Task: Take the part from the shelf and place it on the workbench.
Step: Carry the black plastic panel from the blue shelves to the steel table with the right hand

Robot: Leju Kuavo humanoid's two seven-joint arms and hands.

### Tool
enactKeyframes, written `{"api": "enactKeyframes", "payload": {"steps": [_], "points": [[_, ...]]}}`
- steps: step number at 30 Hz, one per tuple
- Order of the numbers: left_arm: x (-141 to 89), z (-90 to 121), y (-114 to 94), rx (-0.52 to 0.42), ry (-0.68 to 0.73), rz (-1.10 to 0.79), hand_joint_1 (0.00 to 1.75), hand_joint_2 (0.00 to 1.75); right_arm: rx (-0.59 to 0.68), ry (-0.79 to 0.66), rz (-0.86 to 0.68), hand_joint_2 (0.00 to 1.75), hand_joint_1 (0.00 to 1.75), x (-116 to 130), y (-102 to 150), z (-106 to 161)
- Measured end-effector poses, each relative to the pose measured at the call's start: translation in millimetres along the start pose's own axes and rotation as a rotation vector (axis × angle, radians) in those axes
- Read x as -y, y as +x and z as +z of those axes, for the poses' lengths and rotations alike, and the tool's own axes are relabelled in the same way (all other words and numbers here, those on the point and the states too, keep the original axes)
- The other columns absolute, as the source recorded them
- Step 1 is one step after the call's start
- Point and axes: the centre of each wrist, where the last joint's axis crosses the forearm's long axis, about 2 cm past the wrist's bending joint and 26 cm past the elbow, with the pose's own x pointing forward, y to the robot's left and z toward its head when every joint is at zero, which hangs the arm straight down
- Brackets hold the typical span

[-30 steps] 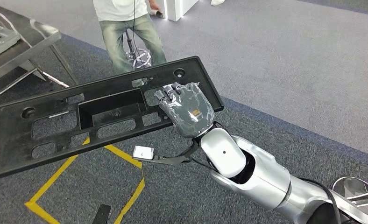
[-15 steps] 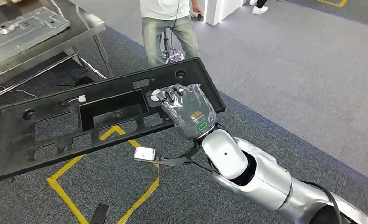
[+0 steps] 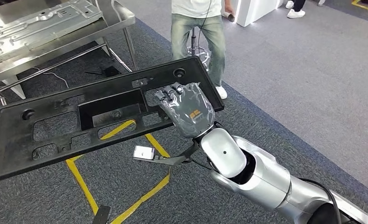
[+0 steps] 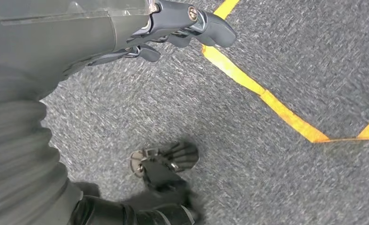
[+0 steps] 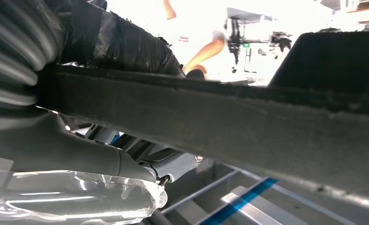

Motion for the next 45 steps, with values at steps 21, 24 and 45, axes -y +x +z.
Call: {"api": "enactKeyframes", "payload": {"steps": [21,24,45], "points": [[-0.7,0.2,-0.6,-0.001,-0.001,-0.004,0.0,1.75,0.0,-0.001,-0.002,1.75,1.75,0.2,0.5,-0.1],[-0.1,-0.7,1.3,0.003,-0.002,-0.003,0.0,1.75,0.001,-0.003,-0.002,1.75,1.75,0.5,0.5,-0.6],[0.5,-0.9,2.0,0.005,-0.004,-0.005,0.0,1.75,-0.001,0.001,-0.002,1.75,1.75,-0.2,0.3,0.5]]}}
